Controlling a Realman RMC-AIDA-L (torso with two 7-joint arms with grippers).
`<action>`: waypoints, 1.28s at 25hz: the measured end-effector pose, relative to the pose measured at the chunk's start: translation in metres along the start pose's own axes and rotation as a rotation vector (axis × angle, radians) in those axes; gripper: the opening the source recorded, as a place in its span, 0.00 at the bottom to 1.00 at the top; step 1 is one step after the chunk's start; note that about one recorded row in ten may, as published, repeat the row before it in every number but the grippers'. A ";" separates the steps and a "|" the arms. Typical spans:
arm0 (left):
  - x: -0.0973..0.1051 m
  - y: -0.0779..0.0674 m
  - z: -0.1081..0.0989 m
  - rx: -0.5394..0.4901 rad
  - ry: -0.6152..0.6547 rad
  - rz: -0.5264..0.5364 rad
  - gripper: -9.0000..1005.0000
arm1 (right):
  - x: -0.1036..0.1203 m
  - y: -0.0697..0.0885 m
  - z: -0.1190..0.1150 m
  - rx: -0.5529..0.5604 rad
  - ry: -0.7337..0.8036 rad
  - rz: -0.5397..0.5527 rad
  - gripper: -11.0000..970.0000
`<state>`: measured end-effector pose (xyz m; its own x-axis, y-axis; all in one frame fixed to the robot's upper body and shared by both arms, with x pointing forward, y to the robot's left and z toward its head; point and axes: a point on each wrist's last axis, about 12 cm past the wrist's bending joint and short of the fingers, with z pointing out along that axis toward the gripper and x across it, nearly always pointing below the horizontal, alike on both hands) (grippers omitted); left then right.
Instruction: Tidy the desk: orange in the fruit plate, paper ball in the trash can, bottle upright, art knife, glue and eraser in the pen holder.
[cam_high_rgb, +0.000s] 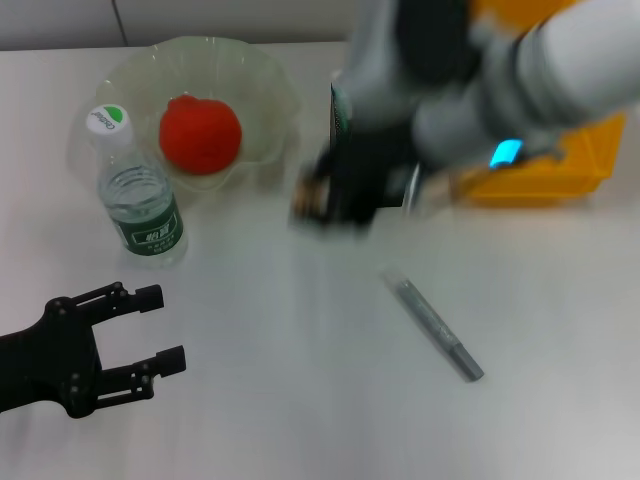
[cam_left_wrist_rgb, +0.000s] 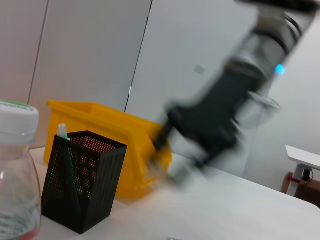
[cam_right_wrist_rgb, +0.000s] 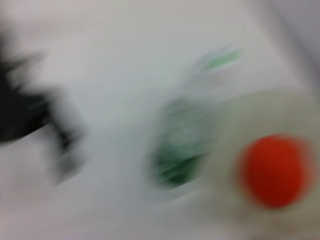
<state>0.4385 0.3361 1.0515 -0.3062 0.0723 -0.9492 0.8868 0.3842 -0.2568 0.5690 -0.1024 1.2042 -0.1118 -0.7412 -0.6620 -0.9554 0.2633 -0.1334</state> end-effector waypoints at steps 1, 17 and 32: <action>0.000 0.000 0.000 0.000 0.000 -0.001 0.80 | 0.003 -0.013 -0.008 0.069 -0.050 0.042 0.44; -0.006 0.000 0.000 0.031 -0.021 0.010 0.80 | 0.024 -0.055 -0.009 0.320 -0.182 0.183 0.53; -0.013 0.003 0.002 0.043 -0.033 0.024 0.80 | 0.038 -0.012 -0.028 0.081 0.343 0.286 0.57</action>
<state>0.4456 0.3344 1.0625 -0.2732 0.0502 -0.9607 0.9081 0.3430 -0.2403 0.5689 -0.1506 1.2013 -0.4656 -0.7896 -0.3997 -0.8500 0.5247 -0.0464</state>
